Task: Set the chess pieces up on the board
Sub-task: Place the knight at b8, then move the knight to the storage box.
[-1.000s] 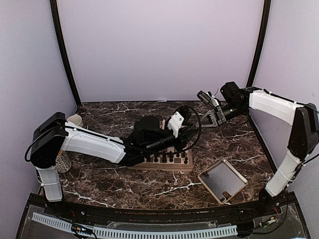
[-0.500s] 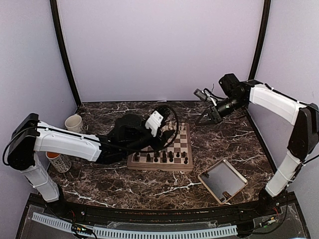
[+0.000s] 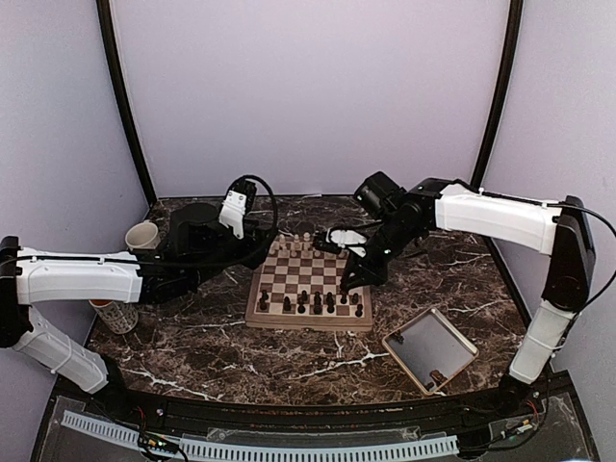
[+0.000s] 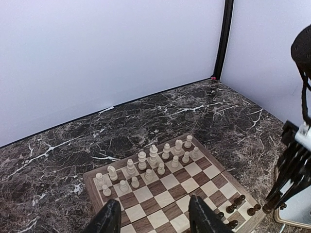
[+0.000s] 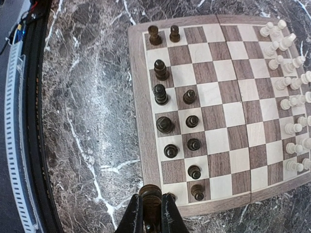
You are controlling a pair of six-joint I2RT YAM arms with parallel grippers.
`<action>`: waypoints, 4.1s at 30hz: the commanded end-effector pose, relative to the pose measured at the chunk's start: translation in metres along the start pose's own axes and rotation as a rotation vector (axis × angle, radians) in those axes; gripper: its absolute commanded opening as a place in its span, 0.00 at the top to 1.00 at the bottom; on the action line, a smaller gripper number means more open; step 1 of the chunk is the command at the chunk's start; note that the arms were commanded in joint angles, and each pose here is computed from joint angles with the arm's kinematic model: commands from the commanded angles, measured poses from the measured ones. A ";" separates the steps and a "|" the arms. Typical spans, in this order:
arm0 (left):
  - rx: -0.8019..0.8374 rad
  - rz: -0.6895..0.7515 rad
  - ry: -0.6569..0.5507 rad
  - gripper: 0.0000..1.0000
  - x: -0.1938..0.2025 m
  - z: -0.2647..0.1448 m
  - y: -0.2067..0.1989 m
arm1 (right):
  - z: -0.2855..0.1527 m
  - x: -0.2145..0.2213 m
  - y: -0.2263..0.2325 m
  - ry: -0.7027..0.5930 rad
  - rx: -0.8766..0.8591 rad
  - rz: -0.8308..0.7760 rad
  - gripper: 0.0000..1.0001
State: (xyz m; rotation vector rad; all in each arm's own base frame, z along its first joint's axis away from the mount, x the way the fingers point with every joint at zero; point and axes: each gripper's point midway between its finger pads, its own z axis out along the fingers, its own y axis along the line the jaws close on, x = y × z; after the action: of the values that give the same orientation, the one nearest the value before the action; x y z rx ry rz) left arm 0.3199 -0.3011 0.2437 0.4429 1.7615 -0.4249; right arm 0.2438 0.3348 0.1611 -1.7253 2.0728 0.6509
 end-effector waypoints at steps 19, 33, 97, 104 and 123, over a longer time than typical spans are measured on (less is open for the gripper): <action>-0.020 -0.036 -0.010 0.50 -0.007 -0.007 0.008 | 0.078 0.046 -0.013 0.211 0.078 -0.089 0.94; -0.007 -0.041 0.001 0.50 -0.001 -0.002 0.004 | 0.089 0.053 -0.019 0.236 0.089 -0.081 0.93; 0.095 0.054 0.118 0.50 0.020 0.020 -0.021 | -0.015 0.241 0.091 0.663 -0.181 0.047 0.53; 0.100 0.059 0.125 0.50 0.022 0.024 -0.022 | -0.007 0.257 0.090 0.753 -0.126 0.018 0.54; 0.093 0.056 0.140 0.50 0.027 0.031 -0.023 | 0.002 0.295 0.093 0.895 -0.047 -0.008 0.53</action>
State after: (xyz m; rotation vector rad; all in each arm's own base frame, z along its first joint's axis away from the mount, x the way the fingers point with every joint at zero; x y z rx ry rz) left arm 0.3237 -0.3320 0.1992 0.6055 1.8866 -0.4366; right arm 0.0865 0.1279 0.0222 -2.3169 2.5996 0.0986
